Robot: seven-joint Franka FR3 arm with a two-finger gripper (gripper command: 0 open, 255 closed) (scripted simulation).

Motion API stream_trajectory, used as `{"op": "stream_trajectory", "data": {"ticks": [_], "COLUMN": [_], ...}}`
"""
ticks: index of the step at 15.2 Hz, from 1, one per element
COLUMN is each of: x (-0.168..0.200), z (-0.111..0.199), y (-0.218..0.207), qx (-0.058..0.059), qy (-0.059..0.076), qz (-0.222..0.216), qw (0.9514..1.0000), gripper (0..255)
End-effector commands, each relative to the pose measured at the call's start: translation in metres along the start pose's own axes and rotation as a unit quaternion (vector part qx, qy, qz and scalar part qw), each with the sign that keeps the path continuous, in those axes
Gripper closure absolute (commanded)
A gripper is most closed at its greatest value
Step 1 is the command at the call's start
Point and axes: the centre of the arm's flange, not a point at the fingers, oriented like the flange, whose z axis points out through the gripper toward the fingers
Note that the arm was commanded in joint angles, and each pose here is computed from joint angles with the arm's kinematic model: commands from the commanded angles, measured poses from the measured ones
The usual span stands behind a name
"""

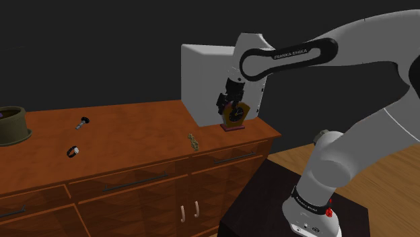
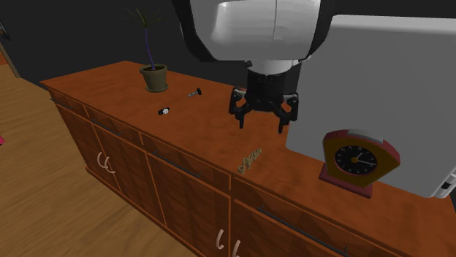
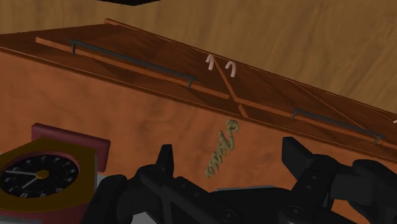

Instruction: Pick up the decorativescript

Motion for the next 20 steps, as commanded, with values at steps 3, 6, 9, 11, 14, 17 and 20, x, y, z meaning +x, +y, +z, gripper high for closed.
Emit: {"op": "stream_trajectory", "data": {"ticks": [3, 6, 9, 11, 14, 17, 20], "x": [0.026, 0.046, 0.066, 0.079, 0.099, 0.119, 0.14], "z": [0.046, 0.08, 0.113, 0.136, 0.169, 0.203, 0.237], "y": [-0.008, -0.015, -0.021, -0.025, -0.031, -0.037, -0.042], "qx": [-0.003, -0.005, -0.007, -0.009, -0.011, -0.013, -0.015], "qy": [0.001, 0.001, 0.001, 0.001, 0.001, 0.002, 0.002], "qz": [0.006, 0.011, 0.015, 0.018, 0.023, 0.028, 0.032], "qw": [1.0, 0.9999, 0.9999, 0.9998, 0.9997, 0.9995, 0.9994], "gripper": [0, 0, 0, 0, 0, 0, 0]}}
